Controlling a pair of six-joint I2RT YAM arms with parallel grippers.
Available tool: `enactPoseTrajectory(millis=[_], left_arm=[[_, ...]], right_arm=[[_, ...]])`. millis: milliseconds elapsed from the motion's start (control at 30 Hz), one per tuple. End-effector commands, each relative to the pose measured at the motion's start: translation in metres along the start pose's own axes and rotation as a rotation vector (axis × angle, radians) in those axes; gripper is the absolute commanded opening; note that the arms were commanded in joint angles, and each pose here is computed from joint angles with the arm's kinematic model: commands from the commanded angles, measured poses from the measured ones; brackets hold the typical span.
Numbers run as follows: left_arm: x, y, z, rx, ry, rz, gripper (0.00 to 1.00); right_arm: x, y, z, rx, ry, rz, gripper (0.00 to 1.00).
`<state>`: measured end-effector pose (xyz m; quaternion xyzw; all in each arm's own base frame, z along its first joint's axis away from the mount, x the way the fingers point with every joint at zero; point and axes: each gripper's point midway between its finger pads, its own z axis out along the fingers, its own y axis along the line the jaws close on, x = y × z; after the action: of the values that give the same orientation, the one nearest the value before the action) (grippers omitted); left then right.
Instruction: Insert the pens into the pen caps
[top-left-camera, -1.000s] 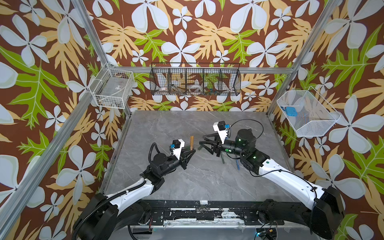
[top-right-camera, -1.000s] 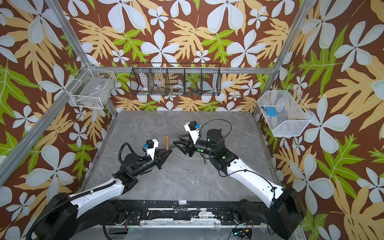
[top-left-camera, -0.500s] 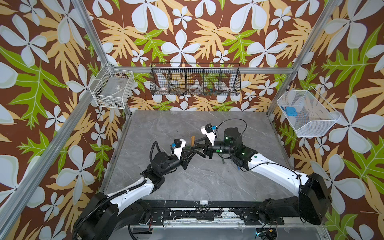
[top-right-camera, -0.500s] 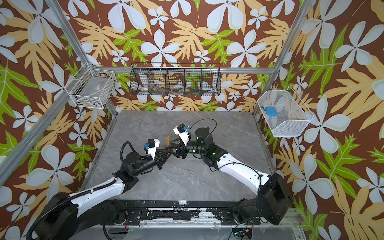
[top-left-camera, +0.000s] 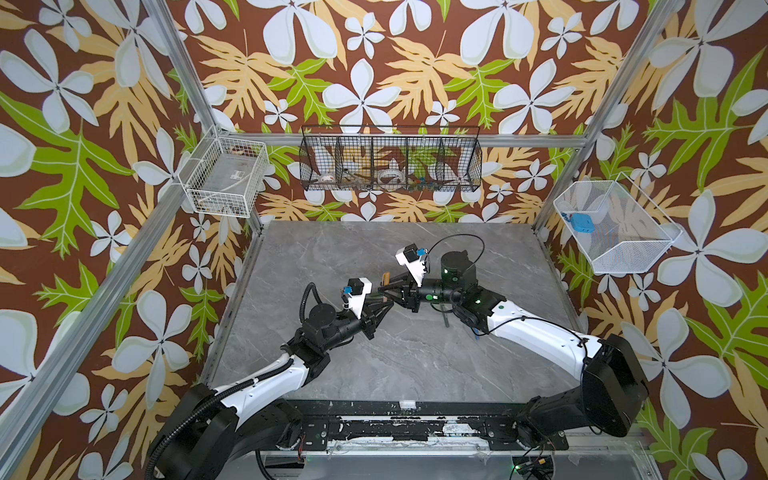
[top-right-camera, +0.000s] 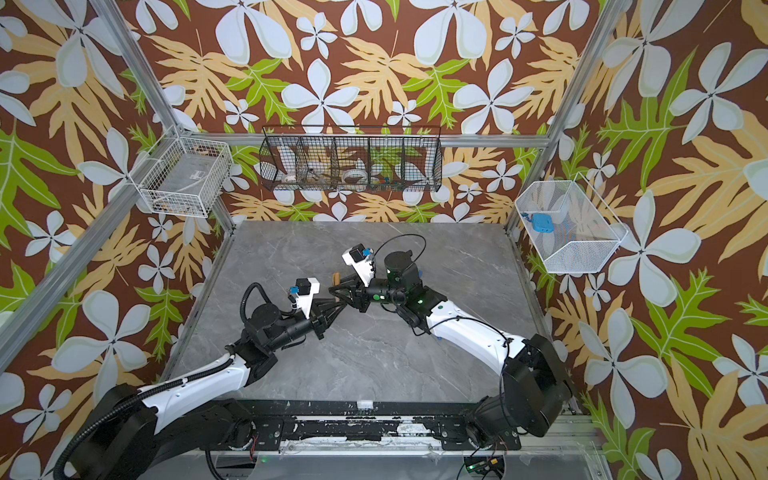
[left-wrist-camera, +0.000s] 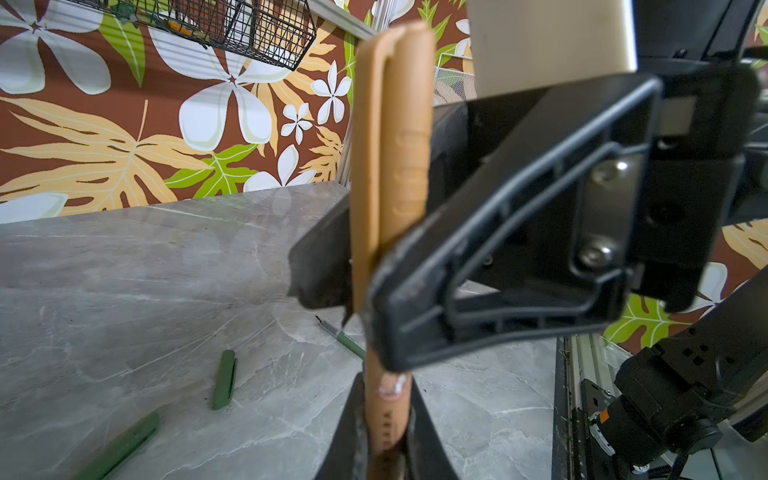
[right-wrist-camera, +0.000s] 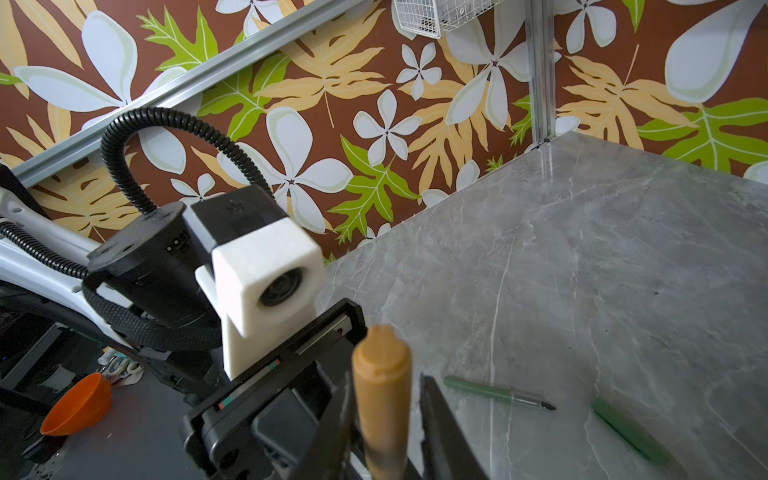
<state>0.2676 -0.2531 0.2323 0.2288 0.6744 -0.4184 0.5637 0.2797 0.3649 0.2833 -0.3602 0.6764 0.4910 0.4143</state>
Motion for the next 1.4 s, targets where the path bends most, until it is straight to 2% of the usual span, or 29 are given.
enactPoseTrajectory(millis=[0,67,100,200,267,367,500,600,700,800,1000,1167,1367], left_arm=[[-0.01,-0.002,0.003,0.01,-0.023,0.015,0.0],[-0.011,0.0,0.005,0.0,-0.021,0.012,0.0],[-0.011,0.0,0.005,-0.004,-0.02,0.011,0.04],[-0.01,0.005,0.004,-0.031,-0.022,0.013,0.21],[-0.007,0.013,0.001,-0.075,-0.026,0.006,0.4],[-0.003,0.025,-0.006,-0.144,-0.053,0.002,0.59],[0.005,0.031,-0.015,-0.19,-0.045,0.02,0.73],[0.01,0.044,-0.02,-0.26,-0.041,0.031,0.79],[0.013,0.053,-0.021,-0.311,-0.033,0.027,0.81],[0.015,0.053,-0.019,-0.302,-0.025,0.019,0.82],[0.017,0.049,-0.017,-0.273,-0.02,0.006,0.84],[0.018,0.047,-0.019,-0.264,-0.03,0.006,0.87],[0.019,0.045,-0.019,-0.252,-0.024,0.012,0.87]], right_arm=[[-0.009,0.004,0.001,-0.016,-0.019,-0.022,0.11],[-0.009,0.003,0.002,-0.011,-0.008,-0.019,0.05],[-0.009,0.001,0.002,-0.004,-0.002,-0.017,0.02],[-0.009,-0.004,0.001,0.033,0.017,-0.015,0.0],[-0.009,-0.009,-0.001,0.071,0.034,-0.01,0.0],[-0.01,-0.015,-0.007,0.11,0.053,0.001,0.0],[-0.009,-0.022,-0.017,0.175,0.076,0.009,0.0],[-0.006,-0.035,-0.029,0.255,0.099,0.035,0.0],[0.0,-0.067,-0.052,0.418,0.147,0.109,0.0],[0.016,-0.112,-0.089,0.589,0.192,0.235,0.0],[0.059,-0.182,-0.165,0.822,0.3,0.418,0.0],[0.083,-0.223,-0.216,1.094,0.454,0.417,0.0],[0.11,-0.266,-0.257,1.209,0.579,0.486,0.0]])
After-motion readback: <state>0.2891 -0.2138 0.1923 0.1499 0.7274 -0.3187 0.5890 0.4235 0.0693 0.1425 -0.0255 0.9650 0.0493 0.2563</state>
